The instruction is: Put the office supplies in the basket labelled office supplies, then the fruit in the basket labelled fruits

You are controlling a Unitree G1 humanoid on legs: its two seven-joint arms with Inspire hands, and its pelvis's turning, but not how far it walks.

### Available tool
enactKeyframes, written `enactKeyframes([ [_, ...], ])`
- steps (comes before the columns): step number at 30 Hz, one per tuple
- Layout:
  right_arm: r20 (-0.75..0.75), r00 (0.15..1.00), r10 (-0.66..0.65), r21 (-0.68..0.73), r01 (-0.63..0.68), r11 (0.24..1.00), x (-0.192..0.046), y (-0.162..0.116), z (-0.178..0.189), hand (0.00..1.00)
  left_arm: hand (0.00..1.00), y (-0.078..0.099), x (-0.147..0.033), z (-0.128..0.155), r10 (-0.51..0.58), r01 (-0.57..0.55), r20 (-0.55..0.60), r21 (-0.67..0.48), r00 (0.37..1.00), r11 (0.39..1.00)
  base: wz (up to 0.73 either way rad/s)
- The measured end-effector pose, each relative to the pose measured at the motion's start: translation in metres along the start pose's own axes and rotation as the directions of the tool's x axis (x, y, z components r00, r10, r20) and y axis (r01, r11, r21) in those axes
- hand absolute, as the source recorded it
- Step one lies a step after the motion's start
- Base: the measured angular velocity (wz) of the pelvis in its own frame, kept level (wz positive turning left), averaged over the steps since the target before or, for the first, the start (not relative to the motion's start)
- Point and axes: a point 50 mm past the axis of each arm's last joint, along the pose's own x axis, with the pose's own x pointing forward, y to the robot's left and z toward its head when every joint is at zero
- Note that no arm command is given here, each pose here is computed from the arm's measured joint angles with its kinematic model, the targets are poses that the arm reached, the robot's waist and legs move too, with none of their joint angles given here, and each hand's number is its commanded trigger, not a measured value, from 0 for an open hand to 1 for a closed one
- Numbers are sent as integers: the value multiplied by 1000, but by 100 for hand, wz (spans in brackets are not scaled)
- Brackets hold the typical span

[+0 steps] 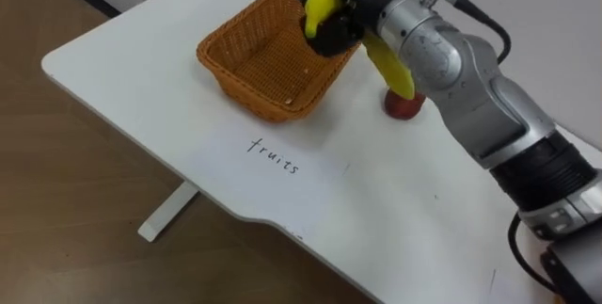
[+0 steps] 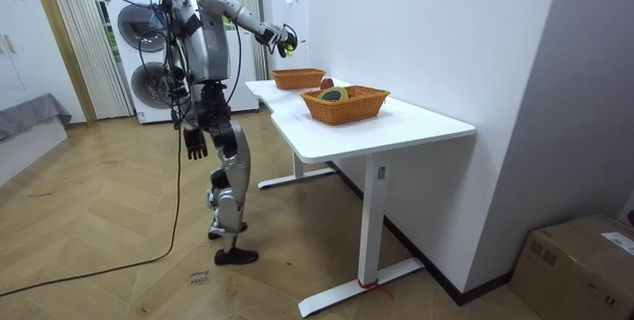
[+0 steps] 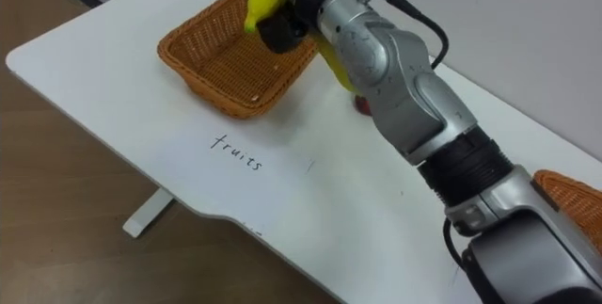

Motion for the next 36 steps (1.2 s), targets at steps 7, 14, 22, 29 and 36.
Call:
enactKeyframes([
  [7, 15, 998, -64, 9, 64, 998, 0, -2, -2, 0, 0, -1, -1, -1, -25, 25, 3, -1, 1000, 1000, 0],
  [14, 3, 995, -96, 8, 96, 995, 0, -2, -5, 0, 0, -1, -1, 4, -42, 42, 21, -4, 999, 999, 0],
  [22, 2, 994, -111, 16, 111, 994, 0, -3, -5, 0, 0, -1, -1, 8, -41, 41, 38, 3, 998, 999, 1],
  [29, -21, 994, -104, 14, 104, 994, 1, -1, -10, 0, 0, -1, -1, 7, -56, 56, 35, 6, 998, 998, 2],
  [36, -36, 995, -98, 13, 99, 995, 1, 0, -14, 0, 0, -2, -1, 5, -61, 61, 22, 9, 998, 998, 0],
])
